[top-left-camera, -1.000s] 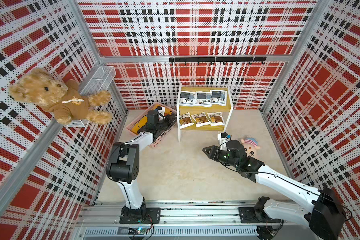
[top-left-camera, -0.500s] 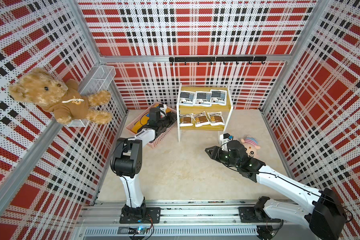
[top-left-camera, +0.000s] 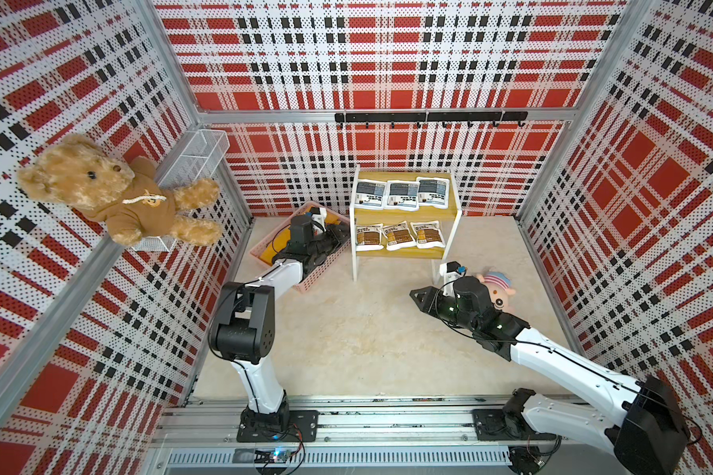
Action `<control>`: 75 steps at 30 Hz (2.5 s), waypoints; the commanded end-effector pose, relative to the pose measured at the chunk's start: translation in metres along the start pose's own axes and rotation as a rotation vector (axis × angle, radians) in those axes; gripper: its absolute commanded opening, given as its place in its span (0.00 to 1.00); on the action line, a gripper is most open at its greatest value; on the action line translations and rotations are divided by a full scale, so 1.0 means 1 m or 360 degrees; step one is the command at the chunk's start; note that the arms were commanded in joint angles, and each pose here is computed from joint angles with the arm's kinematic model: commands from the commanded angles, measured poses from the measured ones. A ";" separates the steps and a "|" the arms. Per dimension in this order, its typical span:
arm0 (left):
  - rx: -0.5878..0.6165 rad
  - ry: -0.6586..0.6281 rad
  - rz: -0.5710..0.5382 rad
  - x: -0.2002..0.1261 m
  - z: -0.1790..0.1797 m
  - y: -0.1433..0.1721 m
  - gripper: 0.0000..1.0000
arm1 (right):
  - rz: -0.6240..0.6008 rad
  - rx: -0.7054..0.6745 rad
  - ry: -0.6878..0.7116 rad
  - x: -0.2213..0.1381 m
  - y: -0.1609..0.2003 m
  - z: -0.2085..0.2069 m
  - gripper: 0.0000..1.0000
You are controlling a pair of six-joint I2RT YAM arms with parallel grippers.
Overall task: Place the bagged coffee beans on the shelf by color
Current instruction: Adjust the bagged coffee beans on the shelf, then reset both arms
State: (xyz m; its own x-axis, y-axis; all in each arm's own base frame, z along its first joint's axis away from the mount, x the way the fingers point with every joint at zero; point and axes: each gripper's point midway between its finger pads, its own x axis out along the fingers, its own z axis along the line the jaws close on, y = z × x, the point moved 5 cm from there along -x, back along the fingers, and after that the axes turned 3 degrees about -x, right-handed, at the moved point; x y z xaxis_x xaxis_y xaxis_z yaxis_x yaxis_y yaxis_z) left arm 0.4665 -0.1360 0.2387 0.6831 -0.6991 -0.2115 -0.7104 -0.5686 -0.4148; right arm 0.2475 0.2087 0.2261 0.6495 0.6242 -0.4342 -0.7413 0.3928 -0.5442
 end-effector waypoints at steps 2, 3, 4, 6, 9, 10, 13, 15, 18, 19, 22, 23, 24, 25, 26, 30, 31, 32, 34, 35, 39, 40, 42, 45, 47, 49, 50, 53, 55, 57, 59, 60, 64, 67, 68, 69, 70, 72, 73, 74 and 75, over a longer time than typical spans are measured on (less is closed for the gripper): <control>0.0085 0.0084 -0.0128 -0.034 -0.031 -0.017 0.23 | -0.0079 -0.0044 0.0023 -0.017 -0.014 0.001 0.37; 0.0092 0.0082 -0.0149 -0.042 -0.034 -0.017 0.23 | -0.0091 -0.0052 0.0042 -0.021 -0.017 -0.001 0.37; 0.0102 0.0073 -0.0166 -0.049 -0.036 -0.016 0.23 | -0.0104 -0.0059 0.0058 -0.026 -0.019 -0.002 0.37; 0.0133 0.0025 -0.0194 -0.065 -0.039 -0.010 0.23 | -0.0117 -0.0064 0.0141 -0.038 -0.024 -0.009 0.37; 0.0176 -0.0057 -0.0238 -0.089 -0.040 0.005 0.25 | -0.0138 -0.0065 0.0311 -0.060 -0.034 -0.025 0.38; 0.0183 -0.0085 -0.0252 -0.098 -0.039 0.012 0.25 | -0.0155 -0.0060 0.0385 -0.069 -0.037 -0.032 0.38; 0.0212 -0.0141 -0.0294 -0.122 -0.039 0.030 0.30 | -0.0214 -0.0071 0.0571 -0.096 -0.046 -0.048 0.41; 0.0267 -0.0196 -0.0321 -0.136 -0.039 0.039 0.36 | -0.0256 -0.0094 0.0648 -0.111 -0.054 -0.054 0.44; 0.0364 -0.0340 -0.0363 -0.156 -0.035 0.048 0.46 | -0.0312 -0.0173 0.0761 -0.127 -0.071 -0.058 0.48; 0.0385 -0.0352 -0.0370 -0.161 -0.034 0.051 0.48 | -0.0339 -0.0200 0.0788 -0.130 -0.079 -0.057 0.48; 0.0429 -0.0375 -0.0401 -0.172 -0.033 0.056 0.57 | -0.0422 -0.0223 0.0835 -0.135 -0.105 -0.057 0.51; 0.0436 -0.0399 -0.0418 -0.175 -0.031 0.056 0.58 | -0.0453 -0.0231 0.0856 -0.136 -0.113 -0.058 0.51; 0.0442 -0.0424 -0.0430 -0.178 -0.029 0.055 0.58 | -0.0492 -0.0240 0.0882 -0.137 -0.123 -0.060 0.52; 0.0447 -0.0450 -0.0442 -0.180 -0.027 0.055 0.59 | -0.0535 -0.0250 0.0913 -0.138 -0.133 -0.062 0.52; 0.0450 -0.0478 -0.0461 -0.182 -0.024 0.054 0.60 | -0.0572 -0.0261 0.0944 -0.139 -0.141 -0.065 0.52; 0.0478 -0.0666 -0.0601 -0.195 -0.012 0.048 1.00 | -0.0718 -0.0439 0.0994 -0.137 -0.164 -0.075 0.56; 0.0492 -0.0716 -0.0659 -0.200 -0.009 0.046 0.99 | -0.0760 -0.0500 0.0997 -0.134 -0.167 -0.077 0.58; 0.0512 -0.0740 -0.0710 -0.204 -0.008 0.045 0.99 | -0.0797 -0.0546 0.0998 -0.132 -0.167 -0.080 0.63; 0.0578 -0.0765 -0.0797 -0.209 -0.006 0.043 0.99 | -0.0899 -0.0579 0.1048 -0.131 -0.166 -0.092 0.75; 0.0597 -0.0779 -0.0835 -0.212 -0.005 0.042 0.99 | -0.0927 -0.0606 0.1061 -0.129 -0.164 -0.096 0.78; 0.0694 -0.0817 -0.0992 -0.222 0.004 0.043 0.99 | -0.0956 -0.0690 0.1124 -0.116 -0.162 -0.117 0.83; 0.0722 -0.0806 -0.1031 -0.223 0.004 0.042 0.99 | -0.0938 -0.0714 0.1113 -0.111 -0.162 -0.121 0.83; 0.0729 -0.0828 -0.1089 -0.226 0.012 0.045 0.99 | -0.0882 -0.0775 0.1011 -0.093 -0.161 -0.124 0.83; 0.0735 -0.0865 -0.1067 -0.222 0.024 0.045 0.99 | -0.0741 -0.0803 0.0793 -0.064 -0.156 -0.124 0.83; 0.0746 -0.0896 -0.1033 -0.217 0.030 0.043 0.99 | -0.0734 -0.0754 0.0722 -0.055 -0.154 -0.127 0.83; 0.0748 -0.0922 -0.1016 -0.214 0.036 0.041 0.99 | -0.0745 -0.0706 0.0681 -0.048 -0.151 -0.130 0.83; 0.0753 -0.0930 -0.1014 -0.213 0.037 0.039 0.99 | -0.0734 -0.0673 0.0671 -0.044 -0.150 -0.134 0.83; 0.0752 -0.0958 -0.1007 -0.212 0.042 0.037 0.99 | -0.0678 -0.0592 0.0664 -0.030 -0.145 -0.145 0.83; 0.0750 -0.0965 -0.1003 -0.211 0.044 0.035 0.99 | -0.0667 -0.0511 0.0674 -0.027 -0.140 -0.152 0.83; 0.0751 -0.0970 -0.0993 -0.210 0.045 0.034 0.99 | -0.0657 -0.0418 0.0652 -0.024 -0.130 -0.158 0.83; 0.0747 -0.0985 -0.0997 -0.210 0.047 0.033 0.99 | -0.0620 -0.0356 0.0626 -0.019 -0.118 -0.163 0.83; 0.0746 -0.0990 -0.1000 -0.210 0.047 0.032 0.99 | -0.0591 -0.0336 0.0607 -0.015 -0.112 -0.165 0.83; 0.0769 -0.1059 -0.0971 -0.209 0.055 0.028 0.99 | -0.0419 -0.0291 0.0579 0.001 -0.093 -0.177 0.82; 0.0774 -0.1073 -0.0969 -0.209 0.056 0.026 0.99 | -0.0333 -0.0296 0.0516 0.009 -0.087 -0.177 0.82; 0.0775 -0.1071 -0.0970 -0.209 0.056 0.026 0.99 | -0.0309 -0.0306 0.0489 0.013 -0.086 -0.174 0.82; 0.0777 -0.1072 -0.0977 -0.209 0.055 0.025 0.99 | -0.0288 -0.0311 0.0478 0.016 -0.085 -0.173 0.82; 0.0778 -0.1071 -0.0982 -0.209 0.055 0.025 0.99 | -0.0266 -0.0316 0.0474 0.019 -0.083 -0.172 0.82; 0.0778 -0.1073 -0.0986 -0.209 0.054 0.024 0.99 | -0.0251 -0.0298 0.0511 0.020 -0.083 -0.176 0.82; 0.0781 -0.1076 -0.0985 -0.209 0.054 0.024 0.99 | -0.0257 -0.0291 0.0550 0.019 -0.083 -0.179 0.82; 0.0784 -0.1077 -0.0983 -0.209 0.054 0.023 0.99 | -0.0256 -0.0293 0.0586 0.018 -0.083 -0.182 0.83; 0.0784 -0.1077 -0.0983 -0.209 0.054 0.023 0.99 | -0.0255 -0.0296 0.0623 0.016 -0.084 -0.184 0.82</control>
State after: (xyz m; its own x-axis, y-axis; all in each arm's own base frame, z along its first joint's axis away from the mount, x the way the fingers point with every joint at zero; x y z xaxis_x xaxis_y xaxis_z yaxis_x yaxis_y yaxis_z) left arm 0.3111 0.0162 0.2078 0.9538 0.1091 -0.2800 -0.2119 -0.4167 -0.8840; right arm 0.3515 0.0641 0.1383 0.8127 0.2771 -0.5126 -0.5811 0.3187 -0.7489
